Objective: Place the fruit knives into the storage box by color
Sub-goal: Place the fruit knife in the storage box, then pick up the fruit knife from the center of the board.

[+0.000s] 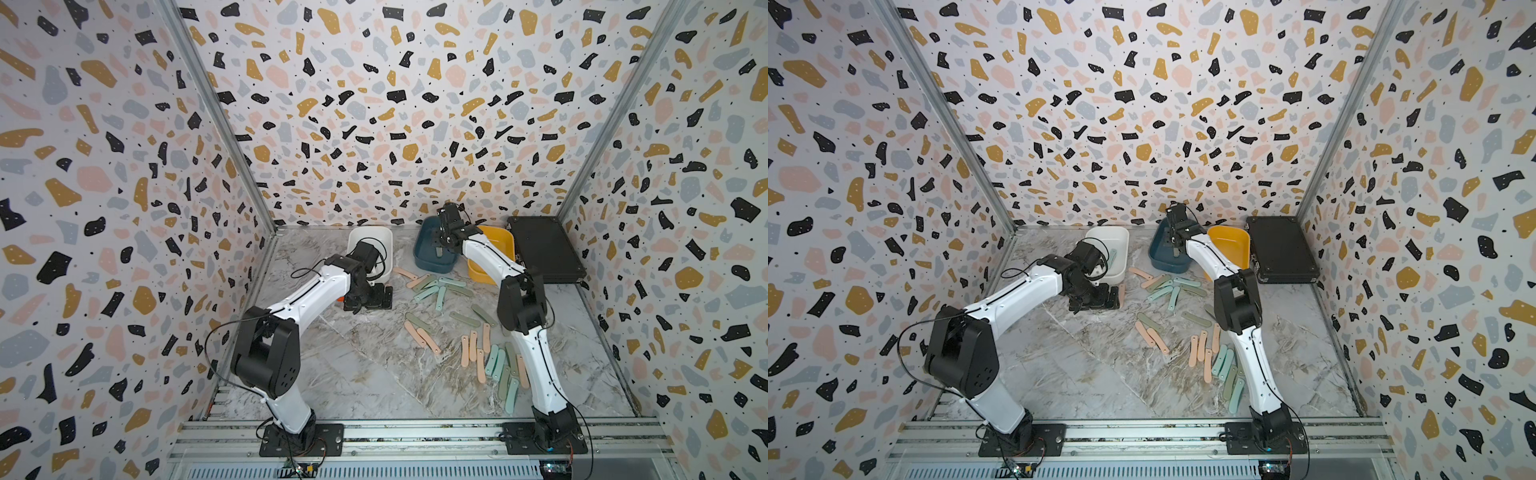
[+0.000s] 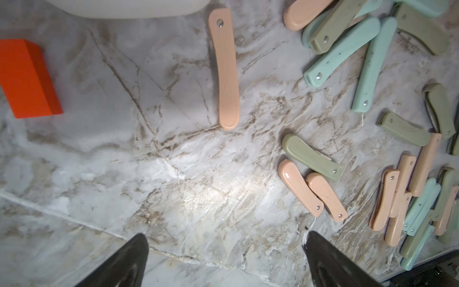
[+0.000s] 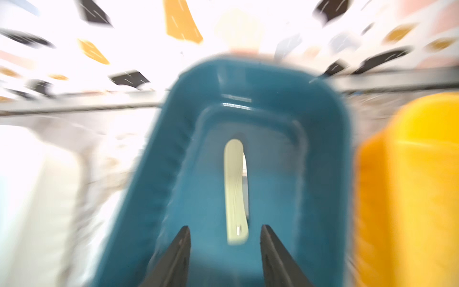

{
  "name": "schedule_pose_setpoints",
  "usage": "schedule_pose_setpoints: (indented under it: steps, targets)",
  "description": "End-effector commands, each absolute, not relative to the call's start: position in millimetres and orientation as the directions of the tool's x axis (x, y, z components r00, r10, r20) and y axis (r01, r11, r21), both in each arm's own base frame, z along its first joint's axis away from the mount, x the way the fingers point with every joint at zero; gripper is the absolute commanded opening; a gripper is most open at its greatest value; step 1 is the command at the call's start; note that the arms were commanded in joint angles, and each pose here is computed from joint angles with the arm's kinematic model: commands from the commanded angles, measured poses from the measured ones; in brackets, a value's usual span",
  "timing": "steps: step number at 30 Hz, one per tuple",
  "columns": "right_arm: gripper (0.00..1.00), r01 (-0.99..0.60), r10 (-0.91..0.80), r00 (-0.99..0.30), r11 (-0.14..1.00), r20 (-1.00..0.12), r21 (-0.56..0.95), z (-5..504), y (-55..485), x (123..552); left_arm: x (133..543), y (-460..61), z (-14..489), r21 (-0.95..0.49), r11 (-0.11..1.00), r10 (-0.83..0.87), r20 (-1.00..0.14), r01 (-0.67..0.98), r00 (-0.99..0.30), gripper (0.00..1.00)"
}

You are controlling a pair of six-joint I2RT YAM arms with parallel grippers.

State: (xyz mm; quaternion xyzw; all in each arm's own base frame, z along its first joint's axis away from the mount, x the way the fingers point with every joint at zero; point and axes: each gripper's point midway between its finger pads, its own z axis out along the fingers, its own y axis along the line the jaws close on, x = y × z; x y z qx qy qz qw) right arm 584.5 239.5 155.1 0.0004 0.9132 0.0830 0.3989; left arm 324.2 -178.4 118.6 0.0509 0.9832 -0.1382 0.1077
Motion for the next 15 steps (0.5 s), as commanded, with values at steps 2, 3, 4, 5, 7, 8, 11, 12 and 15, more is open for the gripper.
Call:
schedule_pose_setpoints:
  steps: [2,3,4,5,7,8,11,12,15]
  targets:
    - [0.49,-0.107,0.039,-0.713,0.981,-0.700,0.163,181.0,234.9,527.0,301.5,-172.2,121.3,-0.286,0.953,0.041,-0.196,0.097,-0.980,0.99]
    - [0.49,-0.104,0.033,-0.734,0.981,-0.678,0.161,175.1,230.8,510.3,297.1,-172.9,124.4,-0.298,0.950,0.040,-0.187,0.095,-0.982,0.99]
    - [0.49,-0.105,0.027,-0.754,0.981,-0.656,0.161,170.4,227.4,493.9,293.6,-172.7,131.6,-0.307,0.947,0.042,-0.180,0.097,-0.983,0.99]
    - [0.49,-0.108,0.019,-0.768,0.982,-0.641,0.158,168.6,224.3,479.3,291.2,-167.6,137.2,-0.287,0.954,0.039,-0.173,0.089,-0.984,0.99]
    - [0.49,-0.114,-0.003,-0.800,0.982,-0.600,0.147,159.3,217.3,444.6,287.1,-159.1,150.4,-0.247,0.965,0.044,-0.169,0.085,-0.985,0.99]
    - [0.49,-0.121,-0.014,-0.812,0.982,-0.583,0.144,153.8,215.3,430.1,284.7,-158.8,151.7,-0.250,0.964,0.043,-0.165,0.084,-0.985,0.99]
    - [0.49,-0.125,-0.036,-0.852,0.983,-0.523,0.135,132.2,203.1,382.7,275.4,-159.6,145.4,-0.283,0.957,0.018,-0.162,0.064,-0.987,0.99]
    - [0.48,-0.121,-0.040,-0.866,0.984,-0.499,0.132,124.7,197.6,367.5,271.8,-159.3,140.2,-0.291,0.955,0.011,-0.158,0.058,-0.987,0.99]
    - [0.48,-0.113,-0.049,-0.901,0.986,-0.430,0.125,99.3,185.1,325.3,262.4,-159.4,126.5,-0.311,0.950,-0.008,-0.140,0.037,-0.990,0.99]
